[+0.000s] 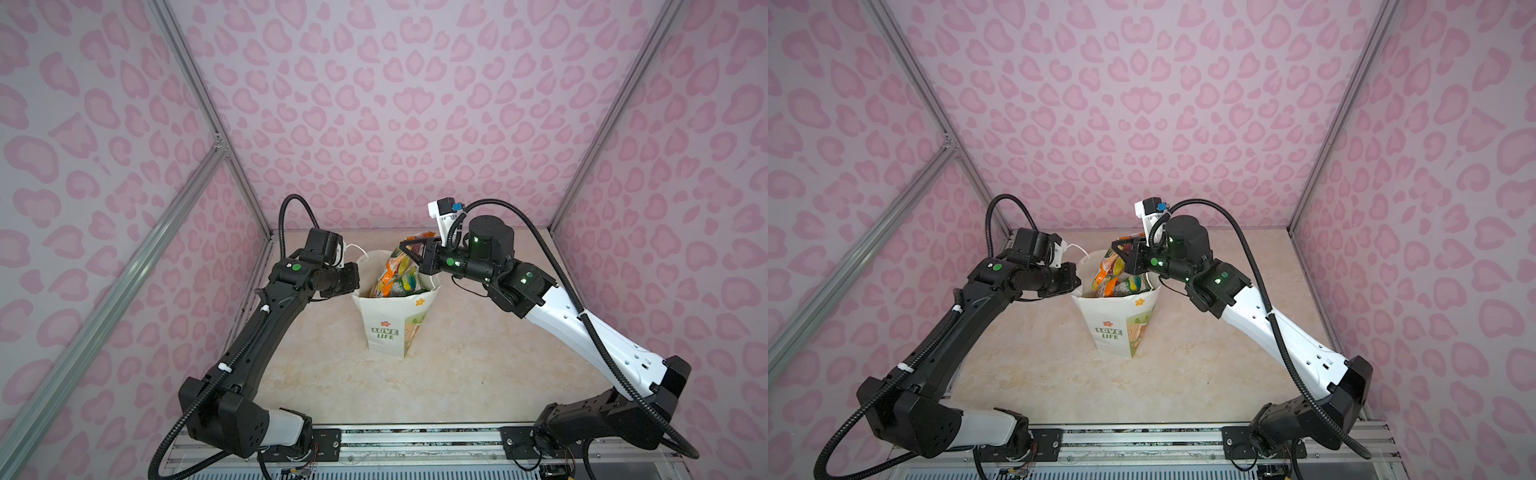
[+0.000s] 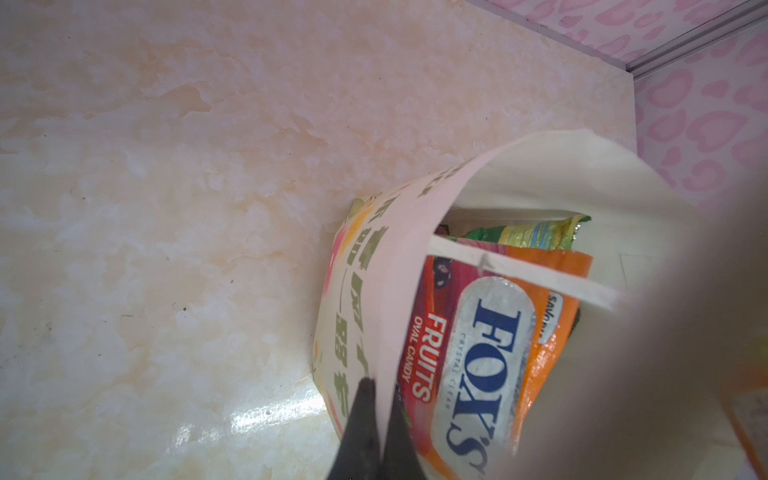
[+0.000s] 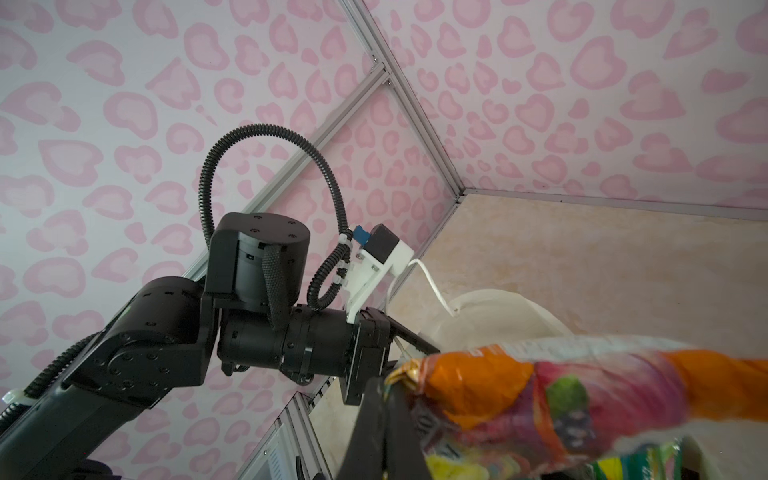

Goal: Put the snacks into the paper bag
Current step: 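Lower the orange packet into the bag with the right gripper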

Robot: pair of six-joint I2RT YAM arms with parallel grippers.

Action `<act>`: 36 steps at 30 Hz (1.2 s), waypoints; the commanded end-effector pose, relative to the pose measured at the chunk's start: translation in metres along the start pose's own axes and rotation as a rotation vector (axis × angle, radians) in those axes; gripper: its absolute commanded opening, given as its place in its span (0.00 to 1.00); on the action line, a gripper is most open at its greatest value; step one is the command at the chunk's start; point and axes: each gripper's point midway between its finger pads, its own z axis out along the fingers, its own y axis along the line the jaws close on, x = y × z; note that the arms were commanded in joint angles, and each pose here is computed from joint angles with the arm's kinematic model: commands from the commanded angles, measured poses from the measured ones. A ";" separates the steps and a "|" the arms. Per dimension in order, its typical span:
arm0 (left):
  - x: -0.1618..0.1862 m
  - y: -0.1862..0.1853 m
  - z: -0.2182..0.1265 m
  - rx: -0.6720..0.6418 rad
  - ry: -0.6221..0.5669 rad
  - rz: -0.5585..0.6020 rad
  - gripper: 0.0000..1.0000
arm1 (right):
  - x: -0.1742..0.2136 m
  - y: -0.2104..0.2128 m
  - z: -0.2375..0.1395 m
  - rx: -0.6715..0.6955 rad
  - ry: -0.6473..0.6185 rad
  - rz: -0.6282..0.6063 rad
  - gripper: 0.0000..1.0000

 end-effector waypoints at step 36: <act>-0.004 -0.005 0.003 0.026 -0.010 0.010 0.04 | 0.077 -0.095 0.076 0.264 0.170 0.173 0.00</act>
